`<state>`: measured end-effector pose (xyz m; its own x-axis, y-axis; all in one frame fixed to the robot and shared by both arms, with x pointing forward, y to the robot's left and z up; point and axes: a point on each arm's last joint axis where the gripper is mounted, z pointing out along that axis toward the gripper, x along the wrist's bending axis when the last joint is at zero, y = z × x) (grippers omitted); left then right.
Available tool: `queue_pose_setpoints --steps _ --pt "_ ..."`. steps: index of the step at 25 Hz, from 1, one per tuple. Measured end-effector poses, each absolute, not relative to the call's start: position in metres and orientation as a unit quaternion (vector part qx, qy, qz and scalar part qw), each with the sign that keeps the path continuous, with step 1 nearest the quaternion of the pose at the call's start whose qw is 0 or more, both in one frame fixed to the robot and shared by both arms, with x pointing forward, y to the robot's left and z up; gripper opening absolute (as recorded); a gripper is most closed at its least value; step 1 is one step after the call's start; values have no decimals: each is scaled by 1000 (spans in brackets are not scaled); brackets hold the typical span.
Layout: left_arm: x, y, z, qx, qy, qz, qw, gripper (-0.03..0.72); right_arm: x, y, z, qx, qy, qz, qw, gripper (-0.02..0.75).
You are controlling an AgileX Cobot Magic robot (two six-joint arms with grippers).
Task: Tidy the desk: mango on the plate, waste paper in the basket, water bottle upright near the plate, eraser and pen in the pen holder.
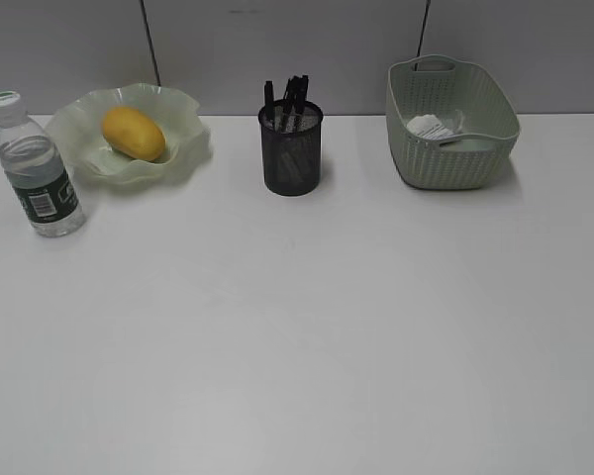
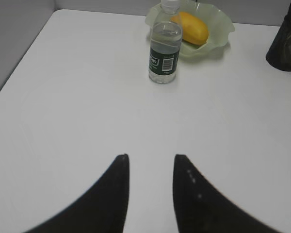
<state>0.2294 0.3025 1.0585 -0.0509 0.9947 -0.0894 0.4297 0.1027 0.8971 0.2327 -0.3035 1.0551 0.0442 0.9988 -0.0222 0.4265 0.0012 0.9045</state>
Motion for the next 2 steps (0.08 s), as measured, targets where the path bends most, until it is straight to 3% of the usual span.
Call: queue_pose_setpoints --steps 2 --pt "229 302 1059 565 630 359 393 239 233 -304 1055 606 588 364 394 466"
